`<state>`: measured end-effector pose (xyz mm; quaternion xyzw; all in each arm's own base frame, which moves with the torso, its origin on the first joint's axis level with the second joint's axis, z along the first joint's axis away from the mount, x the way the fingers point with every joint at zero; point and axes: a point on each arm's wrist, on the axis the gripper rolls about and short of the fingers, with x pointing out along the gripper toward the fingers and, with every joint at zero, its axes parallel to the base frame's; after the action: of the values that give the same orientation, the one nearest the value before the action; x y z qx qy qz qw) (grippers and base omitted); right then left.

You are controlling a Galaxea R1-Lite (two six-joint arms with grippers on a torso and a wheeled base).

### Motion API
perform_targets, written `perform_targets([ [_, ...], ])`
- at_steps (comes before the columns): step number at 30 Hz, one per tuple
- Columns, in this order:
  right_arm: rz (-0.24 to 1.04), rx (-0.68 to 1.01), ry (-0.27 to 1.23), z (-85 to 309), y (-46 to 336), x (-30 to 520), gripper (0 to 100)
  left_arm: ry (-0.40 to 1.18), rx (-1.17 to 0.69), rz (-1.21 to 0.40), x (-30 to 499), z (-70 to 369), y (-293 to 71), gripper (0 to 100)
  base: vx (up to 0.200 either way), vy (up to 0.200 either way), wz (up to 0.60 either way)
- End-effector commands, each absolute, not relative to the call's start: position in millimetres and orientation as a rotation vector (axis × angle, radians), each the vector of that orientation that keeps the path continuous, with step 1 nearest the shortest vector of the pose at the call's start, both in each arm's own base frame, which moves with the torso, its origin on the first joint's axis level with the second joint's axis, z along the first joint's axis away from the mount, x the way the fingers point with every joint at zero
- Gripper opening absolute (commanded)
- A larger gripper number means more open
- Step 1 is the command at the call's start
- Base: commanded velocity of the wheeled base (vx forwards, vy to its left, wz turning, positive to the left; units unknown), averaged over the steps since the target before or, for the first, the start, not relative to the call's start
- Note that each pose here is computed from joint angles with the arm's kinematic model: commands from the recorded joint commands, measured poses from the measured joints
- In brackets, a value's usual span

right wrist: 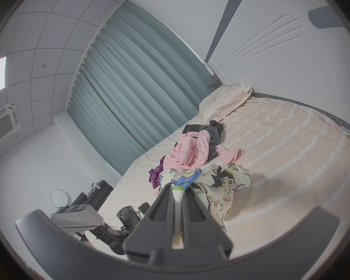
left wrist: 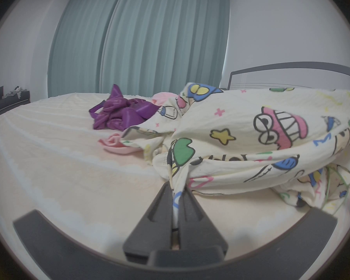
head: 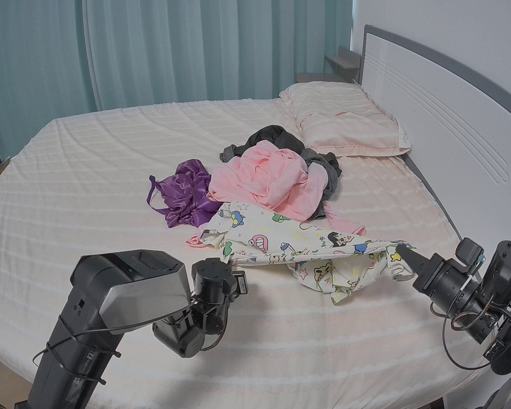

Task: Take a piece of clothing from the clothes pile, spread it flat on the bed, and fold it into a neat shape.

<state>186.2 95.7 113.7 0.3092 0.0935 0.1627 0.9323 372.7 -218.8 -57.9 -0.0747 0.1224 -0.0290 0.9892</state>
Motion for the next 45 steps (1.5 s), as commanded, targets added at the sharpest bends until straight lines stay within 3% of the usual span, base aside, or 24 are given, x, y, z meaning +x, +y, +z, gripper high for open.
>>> perform_targets([
  [1,0.288,0.625,0.224,104,92,194,0,0.204,-0.211,-0.055,324,-3,-195,0,0.000,0.000,0.00],
  [7,0.244,0.624,0.254,93,85,205,0,0.190,-0.291,-0.058,255,38,-174,0,0.000,0.000,0.00],
  [12,0.246,0.622,0.232,97,83,204,0,0.115,-0.343,0.073,243,60,-162,0,0.000,0.000,0.00],
  [17,0.260,0.627,0.206,102,86,206,0,0.002,-0.418,0.056,227,105,-150,0,0.000,0.000,0.00],
  [28,0.313,0.513,-0.052,170,83,215,0,-0.073,-0.415,0.040,202,135,-131,0,0.000,0.000,0.00],
  [45,0.328,0.505,0.210,119,87,208,0,0.042,-0.351,0.041,200,104,-138,0,0.000,0.000,0.00],
])
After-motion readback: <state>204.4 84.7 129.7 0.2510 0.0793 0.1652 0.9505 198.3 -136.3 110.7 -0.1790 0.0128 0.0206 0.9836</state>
